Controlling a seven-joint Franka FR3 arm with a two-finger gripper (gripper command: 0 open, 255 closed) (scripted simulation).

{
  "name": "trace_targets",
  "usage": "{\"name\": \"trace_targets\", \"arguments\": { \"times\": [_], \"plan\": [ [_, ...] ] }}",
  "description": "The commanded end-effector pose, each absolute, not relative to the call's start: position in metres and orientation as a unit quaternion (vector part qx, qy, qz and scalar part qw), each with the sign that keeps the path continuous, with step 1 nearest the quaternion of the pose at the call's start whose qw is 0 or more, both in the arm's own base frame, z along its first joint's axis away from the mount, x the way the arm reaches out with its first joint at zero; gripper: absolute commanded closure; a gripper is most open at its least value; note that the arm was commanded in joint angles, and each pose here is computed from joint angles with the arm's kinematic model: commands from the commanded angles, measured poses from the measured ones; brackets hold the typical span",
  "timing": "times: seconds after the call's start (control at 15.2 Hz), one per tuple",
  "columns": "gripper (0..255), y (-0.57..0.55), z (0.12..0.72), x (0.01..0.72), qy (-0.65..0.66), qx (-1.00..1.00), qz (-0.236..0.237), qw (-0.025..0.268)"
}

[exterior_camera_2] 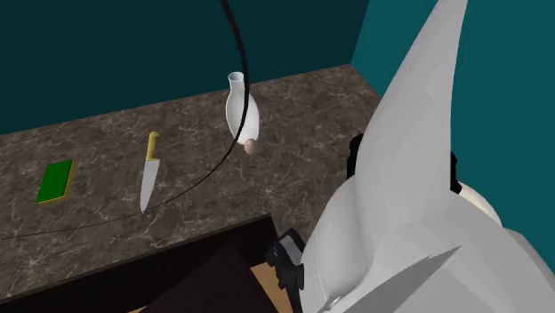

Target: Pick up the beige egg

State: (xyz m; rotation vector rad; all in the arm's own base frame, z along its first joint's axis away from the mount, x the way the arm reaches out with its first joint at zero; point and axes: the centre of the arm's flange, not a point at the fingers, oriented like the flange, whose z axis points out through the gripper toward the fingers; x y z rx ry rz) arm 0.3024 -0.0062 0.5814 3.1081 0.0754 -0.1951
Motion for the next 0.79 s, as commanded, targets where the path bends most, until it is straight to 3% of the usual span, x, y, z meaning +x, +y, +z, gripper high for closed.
{"name": "trace_targets", "arguments": {
  "times": [0.0,0.73],
  "plan": [
    [0,-0.006,0.581,0.302,0.024,0.998,-0.063,0.013],
    [0,0.115,0.516,0.351,0.064,0.997,-0.040,0.027]
  ]
}}
